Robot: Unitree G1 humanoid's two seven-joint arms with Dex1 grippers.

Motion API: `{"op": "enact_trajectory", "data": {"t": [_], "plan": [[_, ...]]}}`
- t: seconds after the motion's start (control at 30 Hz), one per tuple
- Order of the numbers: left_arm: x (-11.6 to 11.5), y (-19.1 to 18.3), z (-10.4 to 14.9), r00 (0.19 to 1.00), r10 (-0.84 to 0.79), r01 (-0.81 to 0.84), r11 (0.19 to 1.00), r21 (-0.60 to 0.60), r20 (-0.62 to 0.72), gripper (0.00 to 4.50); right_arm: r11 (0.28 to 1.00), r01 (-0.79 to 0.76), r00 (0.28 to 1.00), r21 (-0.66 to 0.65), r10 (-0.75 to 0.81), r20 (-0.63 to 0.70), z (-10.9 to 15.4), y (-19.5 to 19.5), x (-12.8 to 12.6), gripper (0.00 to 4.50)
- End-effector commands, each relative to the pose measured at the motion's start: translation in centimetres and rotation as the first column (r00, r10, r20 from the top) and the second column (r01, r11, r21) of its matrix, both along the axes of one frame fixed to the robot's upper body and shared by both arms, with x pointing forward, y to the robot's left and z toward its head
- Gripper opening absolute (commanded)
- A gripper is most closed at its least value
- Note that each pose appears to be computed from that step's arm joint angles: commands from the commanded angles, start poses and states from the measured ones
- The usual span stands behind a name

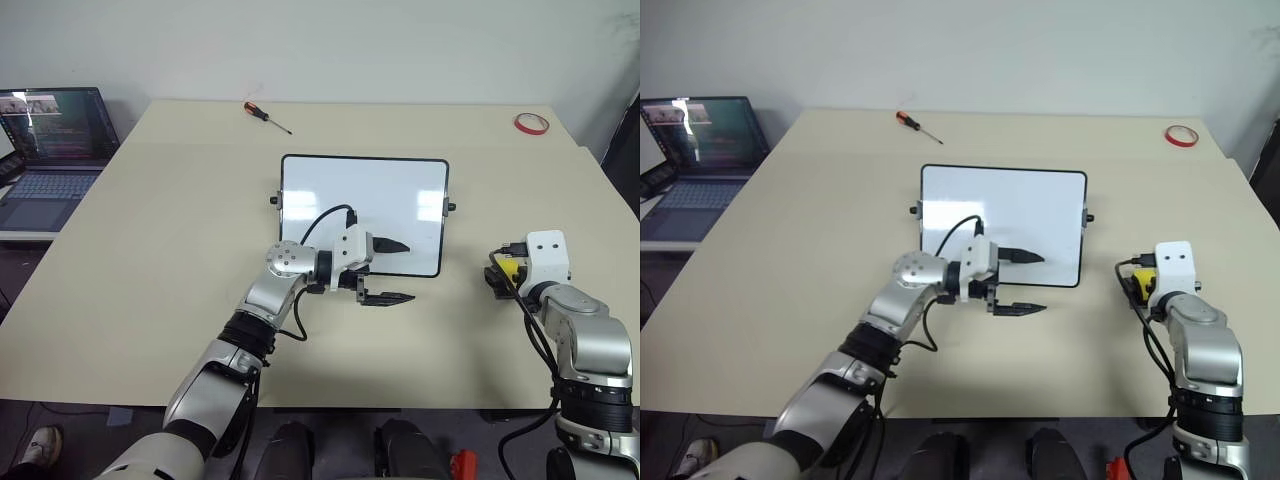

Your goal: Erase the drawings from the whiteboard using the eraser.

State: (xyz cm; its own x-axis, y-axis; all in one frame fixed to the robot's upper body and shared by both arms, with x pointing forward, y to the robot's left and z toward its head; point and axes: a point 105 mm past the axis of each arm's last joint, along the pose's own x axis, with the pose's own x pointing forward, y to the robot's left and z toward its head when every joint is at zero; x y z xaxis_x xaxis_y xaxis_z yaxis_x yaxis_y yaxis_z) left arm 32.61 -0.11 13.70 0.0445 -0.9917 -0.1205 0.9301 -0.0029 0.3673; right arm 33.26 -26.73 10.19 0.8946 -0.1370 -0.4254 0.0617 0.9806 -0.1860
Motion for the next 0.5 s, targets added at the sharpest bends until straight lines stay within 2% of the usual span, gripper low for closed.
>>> {"op": "enact_trajectory", "data": {"t": [0.03, 0.13, 0.23, 0.33, 0.4, 0.5], "plan": [[-0.2, 0.7, 1.9, 0.999, 0.011, -0.010, 0.999, -0.044, 0.039, 4.50, 1.000, 0.010, 0.997, -0.008, -0.010, 0.077, 2.3, -0.3, 0.3, 4.48], [-0.3, 1.7, 3.4, 0.998, 0.057, -0.056, 0.994, -0.094, 0.011, 4.50, 1.000, 0.016, 0.995, 0.015, -0.018, 0.101, 2.9, -0.2, 0.2, 4.48], [-0.1, 4.9, 6.3, 0.978, 0.207, -0.201, 0.969, -0.141, 0.026, 4.50, 1.000, 0.006, 0.982, 0.030, -0.011, 0.190, 5.1, 0.1, -0.6, 4.48], [0.3, 7.4, 5.9, 0.932, 0.356, -0.348, 0.931, -0.112, 0.066, 4.50, 0.999, 0.032, 0.973, 0.028, -0.038, 0.226, 5.9, -0.3, -1.8, 4.48], [0.6, 8.9, 5.8, 0.873, 0.486, -0.475, 0.863, -0.171, 0.028, 4.50, 0.999, 0.039, 0.956, 0.013, -0.041, 0.291, 7.0, -0.3, -2.6, 4.48], [0.3, 9.5, 5.4, 0.828, 0.560, -0.549, 0.813, -0.193, 0.004, 4.50, 0.999, 0.037, 0.944, -0.011, -0.031, 0.328, 7.5, -0.4, -3.4, 4.48]]}}
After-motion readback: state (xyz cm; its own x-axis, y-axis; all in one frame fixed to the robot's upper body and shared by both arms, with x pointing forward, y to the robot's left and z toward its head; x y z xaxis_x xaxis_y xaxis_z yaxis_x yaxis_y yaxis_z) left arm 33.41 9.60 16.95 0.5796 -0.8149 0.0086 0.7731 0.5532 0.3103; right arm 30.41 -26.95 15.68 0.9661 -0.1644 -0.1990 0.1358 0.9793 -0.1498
